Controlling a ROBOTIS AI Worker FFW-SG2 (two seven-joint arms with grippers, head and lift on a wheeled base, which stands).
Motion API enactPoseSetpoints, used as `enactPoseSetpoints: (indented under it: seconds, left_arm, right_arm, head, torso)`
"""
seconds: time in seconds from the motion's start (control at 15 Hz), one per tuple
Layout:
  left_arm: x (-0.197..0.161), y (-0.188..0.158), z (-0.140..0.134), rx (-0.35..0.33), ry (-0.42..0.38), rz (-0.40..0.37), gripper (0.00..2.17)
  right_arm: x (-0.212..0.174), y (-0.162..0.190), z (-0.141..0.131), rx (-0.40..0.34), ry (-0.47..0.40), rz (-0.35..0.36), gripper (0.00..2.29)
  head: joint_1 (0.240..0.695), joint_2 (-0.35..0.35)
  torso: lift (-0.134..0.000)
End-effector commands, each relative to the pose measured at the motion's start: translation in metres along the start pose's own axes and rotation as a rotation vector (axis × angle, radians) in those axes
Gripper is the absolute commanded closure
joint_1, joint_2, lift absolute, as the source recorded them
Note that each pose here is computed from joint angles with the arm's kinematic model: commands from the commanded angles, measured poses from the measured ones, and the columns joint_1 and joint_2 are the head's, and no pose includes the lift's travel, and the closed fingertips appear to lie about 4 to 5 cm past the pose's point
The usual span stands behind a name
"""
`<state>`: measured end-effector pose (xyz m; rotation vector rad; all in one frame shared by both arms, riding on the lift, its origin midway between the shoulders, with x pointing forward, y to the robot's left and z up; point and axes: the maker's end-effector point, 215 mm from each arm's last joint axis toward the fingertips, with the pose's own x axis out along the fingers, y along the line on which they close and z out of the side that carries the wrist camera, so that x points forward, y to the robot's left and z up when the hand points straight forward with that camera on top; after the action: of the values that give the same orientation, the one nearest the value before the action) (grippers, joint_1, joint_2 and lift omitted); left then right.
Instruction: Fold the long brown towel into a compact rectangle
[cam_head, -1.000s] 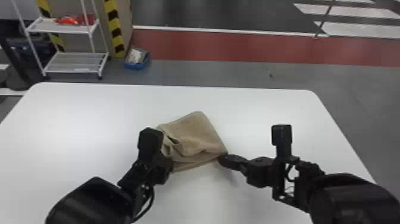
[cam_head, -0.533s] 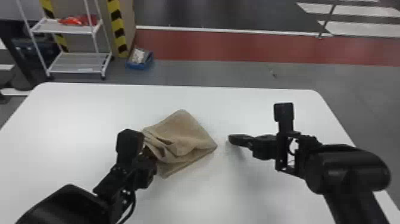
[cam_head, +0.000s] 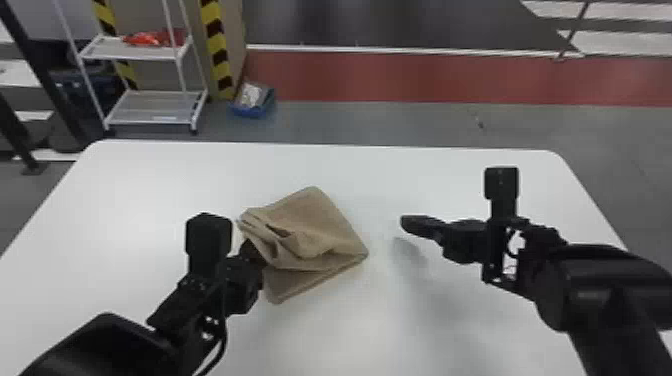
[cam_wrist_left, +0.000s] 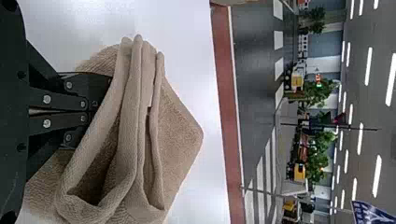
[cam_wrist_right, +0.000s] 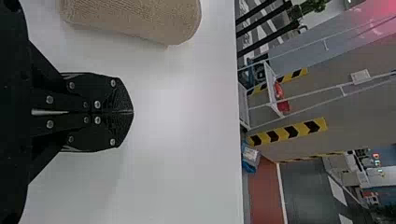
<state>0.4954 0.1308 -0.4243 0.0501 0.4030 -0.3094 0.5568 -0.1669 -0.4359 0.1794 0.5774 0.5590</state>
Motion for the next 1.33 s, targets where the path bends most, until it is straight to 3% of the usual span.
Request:
enactPoseSetpoints:
  seconds: [0.0,0.2,0.33,0.6,0.8,1.27]
  left_arm:
    - [0.007,-0.003,-0.003,0.0,0.008,-0.005,1.77]
    - [0.013,-0.013,-0.014,0.008,0.031,-0.018,1.77]
    - [0.015,-0.015,-0.015,0.005,0.033,-0.02,1.77]
    - [0.016,-0.02,-0.016,-0.001,0.034,-0.024,1.77]
    - [0.015,-0.025,-0.018,0.002,0.038,-0.032,1.77]
    - [0.014,-0.032,-0.016,0.0,0.032,-0.044,1.77]
  right_arm:
    - [-0.032,0.008,-0.012,0.009,0.003,-0.007,2.07]
    - [-0.071,0.028,-0.015,0.029,-0.026,0.035,2.07]
    - [-0.076,0.052,-0.031,0.028,-0.011,0.07,2.07]
    - [-0.06,0.099,-0.061,-0.004,0.035,0.139,2.07]
    - [-0.043,0.105,-0.05,-0.072,-0.016,0.134,2.07]
    - [0.0,0.104,-0.06,-0.09,0.051,0.131,2.07]
  head:
    - [0.695,-0.035]
    - [0.695,-0.058]
    - [0.695,-0.068]
    - [0.695,-0.044]
    - [0.695,-0.01]
    - [0.695,0.013]
  torso:
    - [-0.124]
    - [-0.124]
    - [-0.124]
    - [-0.124]
    - [-0.124]
    - [-0.124]
